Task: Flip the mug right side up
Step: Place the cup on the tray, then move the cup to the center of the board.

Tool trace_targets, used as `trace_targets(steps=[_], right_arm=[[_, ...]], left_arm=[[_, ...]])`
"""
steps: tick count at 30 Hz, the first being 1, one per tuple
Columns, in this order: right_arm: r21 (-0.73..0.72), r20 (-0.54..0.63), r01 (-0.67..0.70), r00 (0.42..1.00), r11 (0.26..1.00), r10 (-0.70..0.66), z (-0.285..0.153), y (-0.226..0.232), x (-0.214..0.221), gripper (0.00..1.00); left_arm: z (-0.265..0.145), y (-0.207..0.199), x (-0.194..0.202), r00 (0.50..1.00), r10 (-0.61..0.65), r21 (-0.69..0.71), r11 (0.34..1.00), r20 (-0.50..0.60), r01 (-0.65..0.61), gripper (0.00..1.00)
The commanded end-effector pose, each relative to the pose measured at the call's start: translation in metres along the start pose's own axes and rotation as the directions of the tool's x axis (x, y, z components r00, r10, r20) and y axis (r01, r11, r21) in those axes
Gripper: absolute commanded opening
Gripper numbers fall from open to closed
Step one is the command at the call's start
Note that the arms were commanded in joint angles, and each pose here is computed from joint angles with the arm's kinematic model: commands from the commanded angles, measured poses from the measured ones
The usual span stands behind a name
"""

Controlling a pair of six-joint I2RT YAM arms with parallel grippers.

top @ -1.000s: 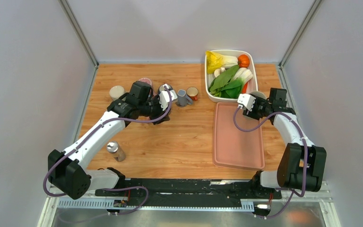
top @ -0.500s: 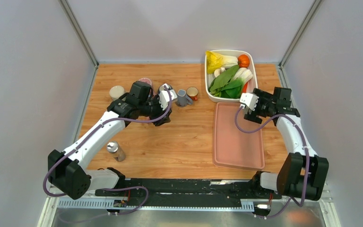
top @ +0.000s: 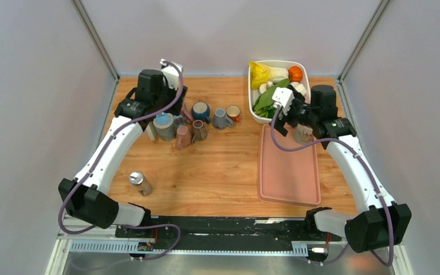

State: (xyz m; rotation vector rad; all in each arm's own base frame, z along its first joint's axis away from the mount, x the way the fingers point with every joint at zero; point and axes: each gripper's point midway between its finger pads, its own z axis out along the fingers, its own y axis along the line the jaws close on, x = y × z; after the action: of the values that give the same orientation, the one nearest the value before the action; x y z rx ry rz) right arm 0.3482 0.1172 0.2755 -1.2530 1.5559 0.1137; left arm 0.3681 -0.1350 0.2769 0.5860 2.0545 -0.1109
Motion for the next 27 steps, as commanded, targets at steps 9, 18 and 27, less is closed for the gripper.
trace_targets(steps=[9,18,27], right_arm=[[-0.183,0.097,-0.312,0.938,0.932,0.333,0.042,0.058,-0.038,1.0],[-0.215,0.082,-0.342,0.927,0.915,0.366,0.044,0.069,-0.033,1.0],[-0.218,0.061,-0.354,0.925,0.91,0.374,0.042,0.08,-0.022,1.0]], left_arm=[[0.006,0.164,0.07,0.833,-0.553,-0.498,0.723,-0.003,0.479,0.77],[0.06,0.187,0.09,0.754,-0.656,-0.318,0.725,-0.048,0.611,0.71],[0.098,0.195,0.091,0.722,-0.689,-0.146,0.722,-0.065,0.676,0.69]])
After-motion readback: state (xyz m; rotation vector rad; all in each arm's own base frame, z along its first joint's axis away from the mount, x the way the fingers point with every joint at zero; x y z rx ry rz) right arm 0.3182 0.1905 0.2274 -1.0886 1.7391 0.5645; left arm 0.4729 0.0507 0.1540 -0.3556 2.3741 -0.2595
